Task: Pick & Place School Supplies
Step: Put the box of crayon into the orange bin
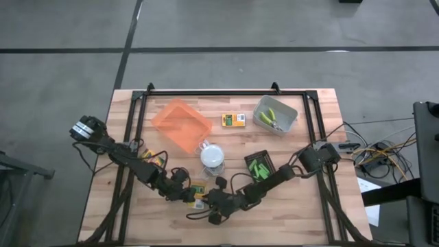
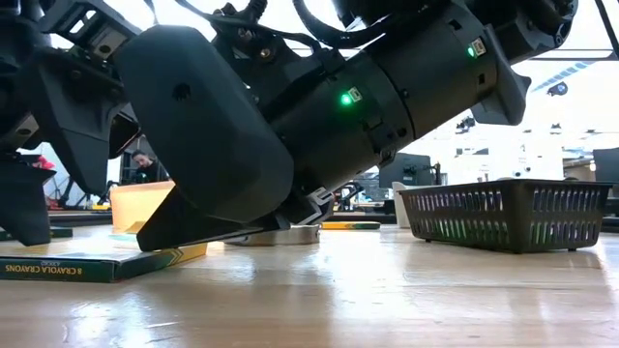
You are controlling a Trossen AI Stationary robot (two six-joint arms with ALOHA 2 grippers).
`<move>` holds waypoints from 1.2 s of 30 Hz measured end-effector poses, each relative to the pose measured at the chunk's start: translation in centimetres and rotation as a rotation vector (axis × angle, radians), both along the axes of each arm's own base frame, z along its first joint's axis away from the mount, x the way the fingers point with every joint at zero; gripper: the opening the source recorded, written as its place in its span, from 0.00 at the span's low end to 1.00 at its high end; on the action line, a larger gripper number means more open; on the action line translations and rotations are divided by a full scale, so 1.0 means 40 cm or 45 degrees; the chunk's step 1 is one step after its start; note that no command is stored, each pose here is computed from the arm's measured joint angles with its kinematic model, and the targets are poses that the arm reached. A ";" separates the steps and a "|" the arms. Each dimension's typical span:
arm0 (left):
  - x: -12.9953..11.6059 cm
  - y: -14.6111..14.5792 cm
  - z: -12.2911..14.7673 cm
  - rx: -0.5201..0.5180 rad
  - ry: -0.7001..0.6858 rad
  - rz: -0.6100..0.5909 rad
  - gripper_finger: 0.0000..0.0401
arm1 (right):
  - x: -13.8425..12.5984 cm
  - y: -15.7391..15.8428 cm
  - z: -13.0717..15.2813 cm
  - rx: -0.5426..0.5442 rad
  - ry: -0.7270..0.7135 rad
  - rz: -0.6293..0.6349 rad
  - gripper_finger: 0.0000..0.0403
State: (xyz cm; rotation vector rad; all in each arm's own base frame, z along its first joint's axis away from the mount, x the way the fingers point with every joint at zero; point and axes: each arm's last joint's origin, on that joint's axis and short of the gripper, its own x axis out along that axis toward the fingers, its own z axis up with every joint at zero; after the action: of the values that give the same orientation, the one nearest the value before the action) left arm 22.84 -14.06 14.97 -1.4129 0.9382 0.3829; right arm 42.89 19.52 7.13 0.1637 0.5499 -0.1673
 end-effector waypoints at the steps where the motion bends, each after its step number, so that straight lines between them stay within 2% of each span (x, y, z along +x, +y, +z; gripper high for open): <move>1: 0.001 0.001 0.000 0.000 0.000 0.003 0.62 | 0.000 0.000 0.000 0.000 0.000 0.000 0.17; 5: 0.003 0.005 0.000 -0.015 0.006 0.049 0.62 | 0.000 0.000 -0.001 0.023 -0.001 -0.014 0.17; 13: -0.012 0.017 -0.024 0.038 0.017 0.061 0.62 | -0.003 -0.001 -0.004 0.018 0.025 -0.014 0.17; 23: -0.036 0.034 -0.060 -0.066 -0.163 0.090 0.62 | -0.005 -0.002 -0.007 0.045 0.043 -0.009 0.17; 36: -0.037 0.035 -0.062 -0.074 -0.156 0.109 0.62 | -0.010 -0.003 -0.011 0.033 0.077 -0.004 0.17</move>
State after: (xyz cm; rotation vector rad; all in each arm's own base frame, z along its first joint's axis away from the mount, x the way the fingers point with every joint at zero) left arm 21.35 -12.67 12.49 -1.5160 0.7969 0.3314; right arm 42.51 19.39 6.68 0.1851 0.6120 -0.1687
